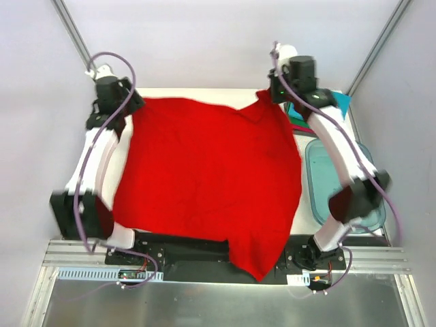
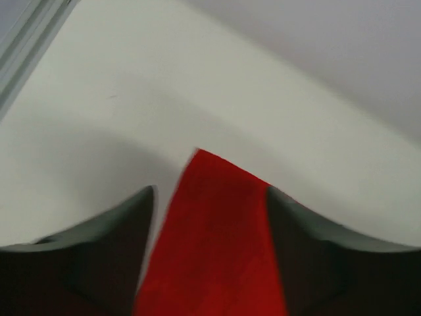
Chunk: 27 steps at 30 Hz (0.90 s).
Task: Fold and stack the t-shirts
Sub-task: Flatten out the tshirt
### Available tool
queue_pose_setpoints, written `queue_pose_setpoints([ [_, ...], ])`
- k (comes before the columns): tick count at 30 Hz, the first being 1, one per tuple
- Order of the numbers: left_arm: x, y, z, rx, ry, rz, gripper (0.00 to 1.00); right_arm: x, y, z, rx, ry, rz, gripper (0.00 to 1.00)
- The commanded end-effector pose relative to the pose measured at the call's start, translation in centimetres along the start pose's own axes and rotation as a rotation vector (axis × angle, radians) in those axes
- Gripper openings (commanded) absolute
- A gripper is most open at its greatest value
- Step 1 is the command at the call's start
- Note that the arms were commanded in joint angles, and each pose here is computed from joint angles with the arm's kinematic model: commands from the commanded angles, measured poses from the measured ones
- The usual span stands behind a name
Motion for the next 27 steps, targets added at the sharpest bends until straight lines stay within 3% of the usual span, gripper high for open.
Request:
queue_pose_setpoints([
  [1, 8.5, 4.3, 8.8, -0.215, 0.216, 0.099, 0.87, 6.5, 0.6, 11.0, -0.167, 0.17, 0.071, 0.27],
  [2, 9.9, 4.9, 9.7, -0.258, 0.282, 0.102, 0.99, 7.5, -0.1, 12.8, -0.116, 0.21, 0.099, 0.52],
  [3, 10.7, 5.4, 10.4, -0.297, 0.328, 0.091, 0.99, 9.3, -0.8, 14.4, -0.064, 0.275, 0.121, 0.75],
  [4, 11.3, 5.4, 10.6, -0.303, 0.362, 0.079, 0.99, 9.7, -1.0, 15.1, -0.035, 0.311, 0.142, 0.9],
  [5, 11.4, 5.0, 10.6, -0.282, 0.366, 0.064, 0.99, 10.7, -1.3, 15.5, -0.011, 0.357, 0.159, 0.98],
  [11, 11.5, 2.5, 7.0, -0.121, 0.383, -0.033, 0.99, 13.7, -0.2, 10.4, 0.059, 0.391, 0.189, 0.96],
  [14, 13.8, 1.3, 5.2, -0.018, 0.462, -0.07, 0.99, 17.0, -0.6, 7.2, 0.146, 0.429, 0.29, 0.96],
  [16, 16.1, 0.8, 3.8, 0.027, 0.529, -0.11, 0.99, 19.6, 0.3, 6.1, 0.092, 0.484, 0.357, 0.96],
  [21, 21.9, 2.4, 1.9, -0.018, 0.67, -0.128, 0.99, 24.5, 0.6, 6.4, 0.091, 0.595, 0.408, 0.96],
  [27, 25.8, 3.4, 3.2, -0.06, 0.786, -0.126, 0.99, 27.4, 0.0, 8.8, 0.143, 0.678, 0.431, 0.96],
])
Point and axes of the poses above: each gripper's point midway between its finger pads, its own z axis out along the fingers, its own y axis along the line the jaws close on, x = y × z, the point moved 3 cm from there along -z, back along the fingers, and after that the axes turned 12 degrees about z, right-handed, at the moved point
